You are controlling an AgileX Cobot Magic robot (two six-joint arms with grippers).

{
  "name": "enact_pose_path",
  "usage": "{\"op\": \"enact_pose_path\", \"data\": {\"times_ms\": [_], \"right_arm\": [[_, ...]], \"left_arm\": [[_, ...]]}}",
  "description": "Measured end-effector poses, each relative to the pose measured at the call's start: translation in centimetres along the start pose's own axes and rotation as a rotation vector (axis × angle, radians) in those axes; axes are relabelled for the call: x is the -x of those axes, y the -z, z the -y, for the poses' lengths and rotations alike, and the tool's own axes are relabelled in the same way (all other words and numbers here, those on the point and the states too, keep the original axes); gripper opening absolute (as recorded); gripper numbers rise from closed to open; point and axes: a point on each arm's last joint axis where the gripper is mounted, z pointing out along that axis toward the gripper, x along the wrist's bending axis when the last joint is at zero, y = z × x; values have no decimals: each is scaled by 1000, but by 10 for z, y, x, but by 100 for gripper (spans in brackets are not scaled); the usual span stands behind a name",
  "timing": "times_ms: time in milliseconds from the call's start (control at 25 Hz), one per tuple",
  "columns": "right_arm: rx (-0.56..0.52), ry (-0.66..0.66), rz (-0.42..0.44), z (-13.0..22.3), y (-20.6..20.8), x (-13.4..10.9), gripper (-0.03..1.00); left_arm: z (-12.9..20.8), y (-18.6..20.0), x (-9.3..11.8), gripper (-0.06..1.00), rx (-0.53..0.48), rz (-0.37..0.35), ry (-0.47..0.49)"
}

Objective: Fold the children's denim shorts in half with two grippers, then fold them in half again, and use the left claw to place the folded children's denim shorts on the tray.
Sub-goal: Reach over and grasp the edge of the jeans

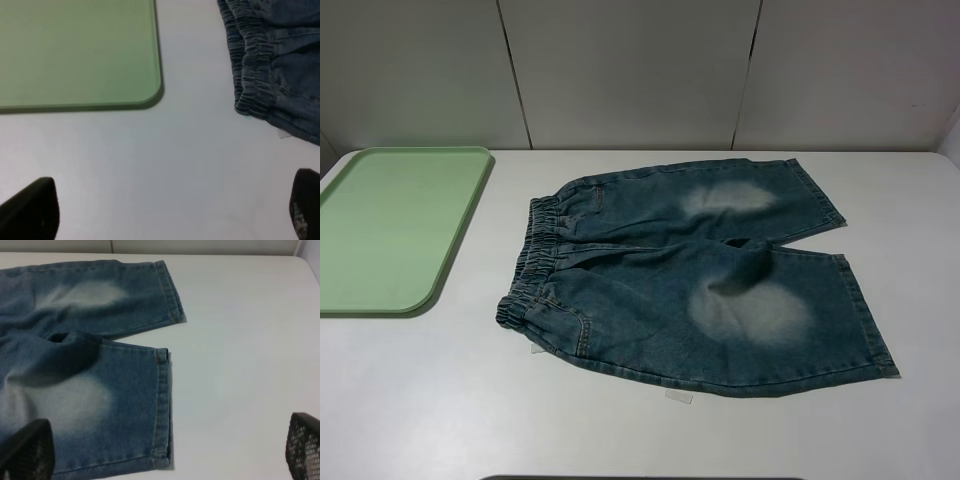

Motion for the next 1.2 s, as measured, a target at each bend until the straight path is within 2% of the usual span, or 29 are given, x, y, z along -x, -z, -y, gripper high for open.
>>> {"op": "enact_pose_path", "data": {"times_ms": [1200], "right_arm": [[0, 0, 0, 0, 0, 0, 70]], "left_arm": [[0, 0, 0, 91, 0, 0, 0]]}}
